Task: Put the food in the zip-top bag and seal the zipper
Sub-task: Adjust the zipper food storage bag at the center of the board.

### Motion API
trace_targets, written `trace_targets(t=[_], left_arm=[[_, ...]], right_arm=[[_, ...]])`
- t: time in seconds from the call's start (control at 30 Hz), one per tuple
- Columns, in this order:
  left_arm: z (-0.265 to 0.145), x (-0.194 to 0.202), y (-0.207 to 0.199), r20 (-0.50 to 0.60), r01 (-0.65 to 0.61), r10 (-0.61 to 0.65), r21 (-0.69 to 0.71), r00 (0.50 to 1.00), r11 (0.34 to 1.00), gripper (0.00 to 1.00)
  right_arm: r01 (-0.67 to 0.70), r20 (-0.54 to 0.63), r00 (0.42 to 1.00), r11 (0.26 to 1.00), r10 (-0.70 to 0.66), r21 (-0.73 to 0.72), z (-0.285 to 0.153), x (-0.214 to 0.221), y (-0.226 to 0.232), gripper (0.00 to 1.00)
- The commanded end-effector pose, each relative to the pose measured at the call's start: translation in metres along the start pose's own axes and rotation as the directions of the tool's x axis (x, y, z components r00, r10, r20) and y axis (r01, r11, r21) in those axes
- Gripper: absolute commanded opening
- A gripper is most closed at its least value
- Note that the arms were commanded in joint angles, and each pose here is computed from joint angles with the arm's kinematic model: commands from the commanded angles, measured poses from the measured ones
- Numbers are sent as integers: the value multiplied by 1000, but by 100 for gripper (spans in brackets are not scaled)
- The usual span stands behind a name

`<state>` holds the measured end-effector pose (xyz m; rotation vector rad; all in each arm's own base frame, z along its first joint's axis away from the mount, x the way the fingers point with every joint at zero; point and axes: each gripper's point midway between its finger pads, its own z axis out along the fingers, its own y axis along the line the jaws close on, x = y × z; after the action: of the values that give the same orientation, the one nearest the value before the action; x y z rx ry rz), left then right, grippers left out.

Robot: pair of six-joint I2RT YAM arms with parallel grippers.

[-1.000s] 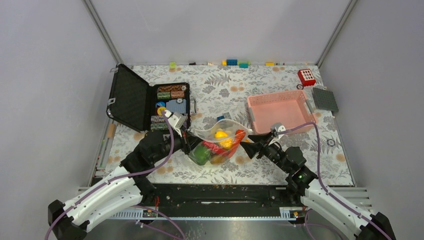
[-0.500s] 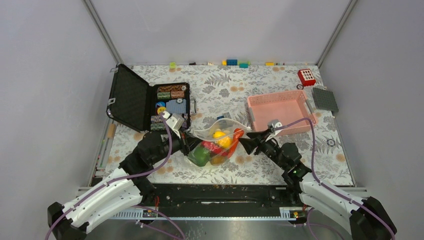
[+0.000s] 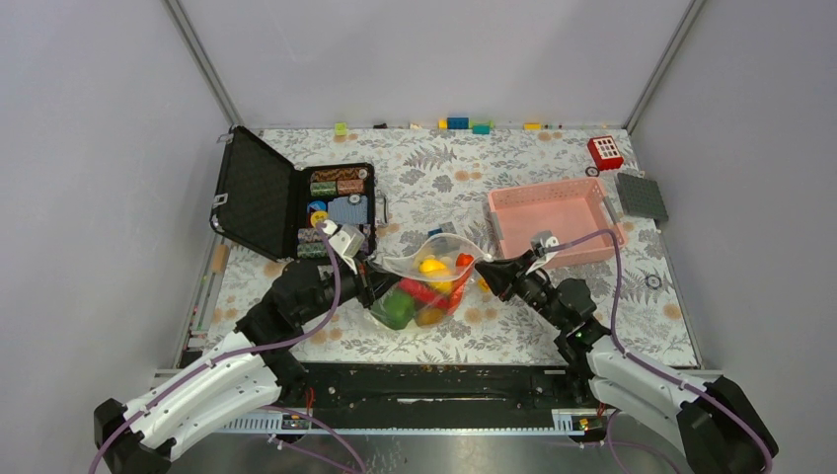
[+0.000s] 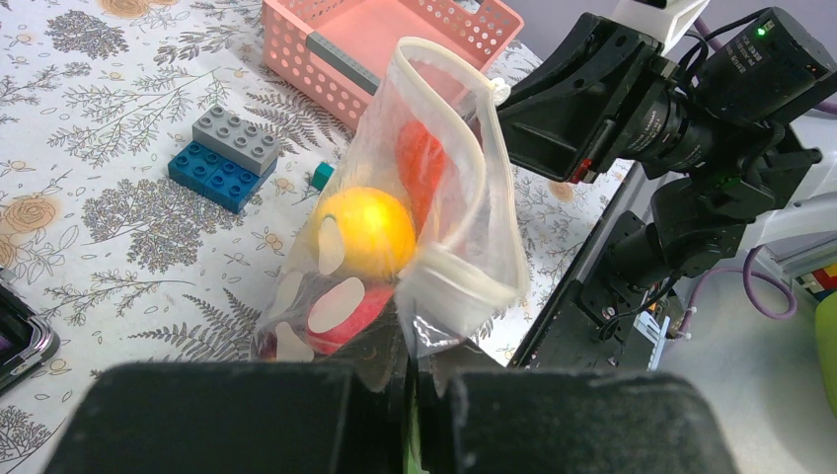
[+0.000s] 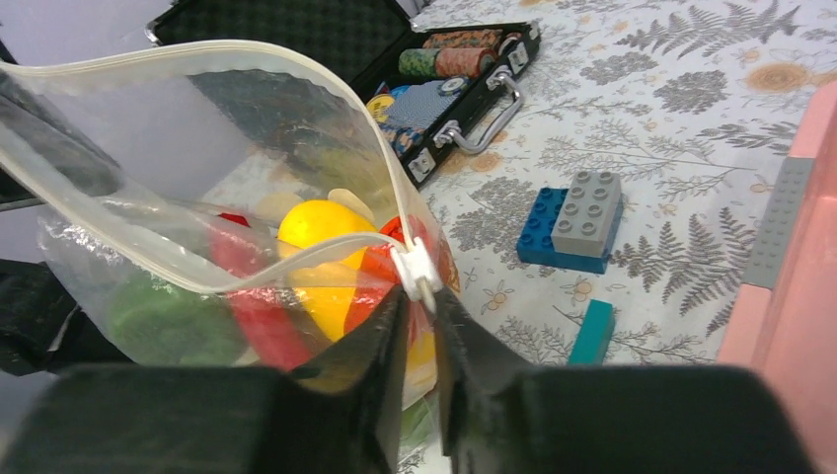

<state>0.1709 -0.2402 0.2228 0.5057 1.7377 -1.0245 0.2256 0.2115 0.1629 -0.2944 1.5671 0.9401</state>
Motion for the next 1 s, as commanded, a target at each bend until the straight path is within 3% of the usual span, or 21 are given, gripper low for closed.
trace_targets(t=[0.0,0.07,0.23,0.33,0.37,0.43,0.53,0.57,0.7,0.77,0.8,0.87,0.97], left_arm=[[0,-18,-7,72,-25,23,28,997,999,0],[-1,-22,-5,87,-16,15,10,996,1000,0],[-11,-49,23,195,82,-46,-180,980,980,0],[-24,-59,44,263,166,-84,-308,961,937,10],[-29,-63,50,290,193,-93,-340,952,920,15],[-40,-69,66,349,253,-103,-418,931,872,38],[-60,-76,91,431,346,-102,-539,897,768,67],[-61,-81,91,437,344,-91,-545,895,764,73],[-39,-115,42,362,133,12,-373,932,918,89],[-21,-123,0,285,-55,106,-183,953,982,97],[-14,-119,-32,233,-163,163,-18,959,986,99],[-6,-111,-70,184,-330,295,208,938,921,99],[4,-98,-97,186,-483,448,406,875,775,99]], right_arm=[[8,78,997,997,-3,-71,2,-23,14,14],[13,89,996,996,-5,-89,1,-27,19,1],[36,44,999,992,-31,-121,-1,-34,30,0],[63,2,998,985,-64,-162,-5,-38,41,0],[68,-11,997,982,-71,-176,-7,-39,45,0],[80,-39,995,975,-90,-208,-12,-40,53,0],[96,-74,990,958,-120,-270,-19,-41,66,0],[94,-92,988,953,-126,-288,-20,-40,70,0],[93,-194,967,938,-165,-334,-24,-41,81,0],[84,-257,948,928,-186,-362,-27,-40,86,0],[83,-273,942,923,-196,-374,-29,-42,89,0],[91,-308,925,918,-221,-385,-34,-41,91,0],[124,-307,914,902,-266,-413,-40,-46,95,0]])
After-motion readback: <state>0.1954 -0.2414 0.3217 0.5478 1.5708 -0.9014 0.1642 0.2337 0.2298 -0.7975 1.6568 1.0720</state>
